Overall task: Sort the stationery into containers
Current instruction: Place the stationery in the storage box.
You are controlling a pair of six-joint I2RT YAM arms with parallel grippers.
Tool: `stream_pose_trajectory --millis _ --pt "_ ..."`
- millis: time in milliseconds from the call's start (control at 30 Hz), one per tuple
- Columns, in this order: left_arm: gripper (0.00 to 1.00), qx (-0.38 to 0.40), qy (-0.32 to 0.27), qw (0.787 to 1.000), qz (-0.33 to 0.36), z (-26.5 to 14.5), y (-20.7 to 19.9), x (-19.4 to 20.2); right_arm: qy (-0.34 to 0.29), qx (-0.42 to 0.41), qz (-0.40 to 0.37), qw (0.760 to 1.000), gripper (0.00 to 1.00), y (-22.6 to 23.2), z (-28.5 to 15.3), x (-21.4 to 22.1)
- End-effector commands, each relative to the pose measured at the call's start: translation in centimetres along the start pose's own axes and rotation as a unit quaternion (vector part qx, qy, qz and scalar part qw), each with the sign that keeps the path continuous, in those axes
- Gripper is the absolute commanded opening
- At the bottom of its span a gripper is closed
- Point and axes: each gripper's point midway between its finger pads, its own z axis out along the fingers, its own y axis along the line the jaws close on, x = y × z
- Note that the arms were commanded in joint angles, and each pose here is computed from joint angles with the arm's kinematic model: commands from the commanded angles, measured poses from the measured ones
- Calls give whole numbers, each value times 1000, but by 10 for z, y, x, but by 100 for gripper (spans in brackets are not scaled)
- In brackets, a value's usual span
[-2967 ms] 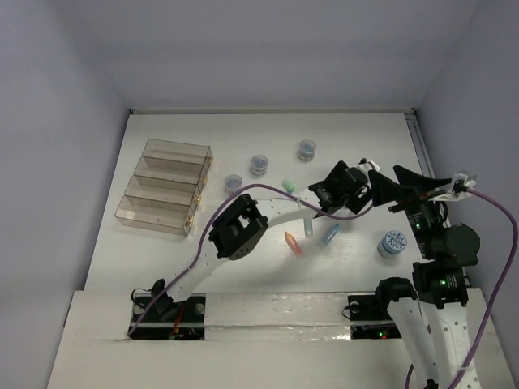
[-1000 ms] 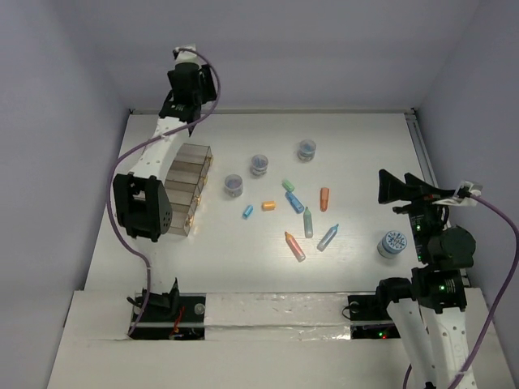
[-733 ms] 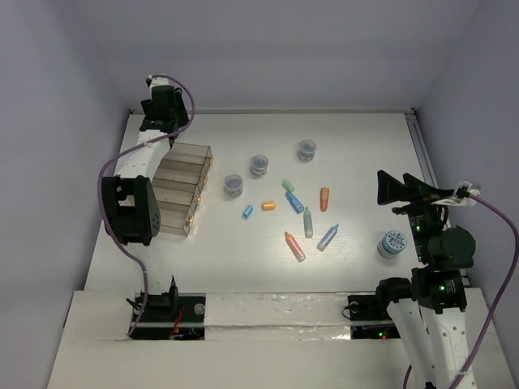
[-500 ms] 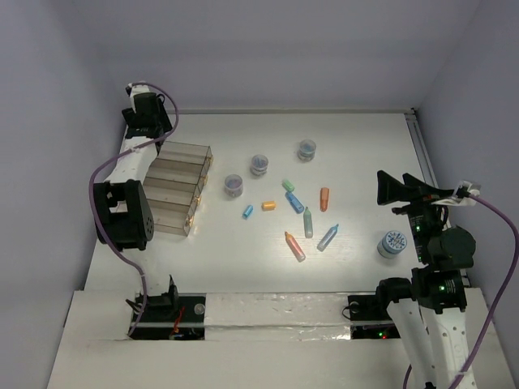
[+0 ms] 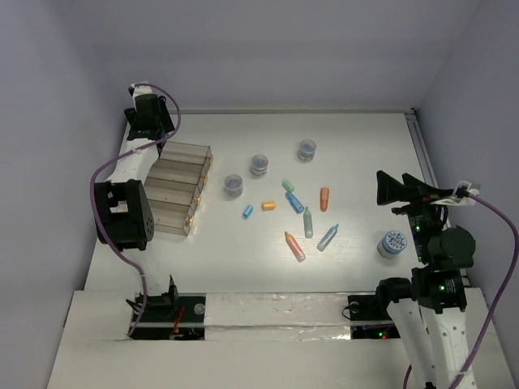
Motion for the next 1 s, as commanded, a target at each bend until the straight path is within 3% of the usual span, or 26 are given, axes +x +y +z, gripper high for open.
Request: stream_pose_trajectory --millis 0,967 --pt "31 3 -46 999 -10 -4 -1 -23 -11 -11 -3 1000 100 7 2 -9" --pt "30 -14 -14 1000 13 11 6 16 -6 -11 -3 1000 100 7 3 -8"
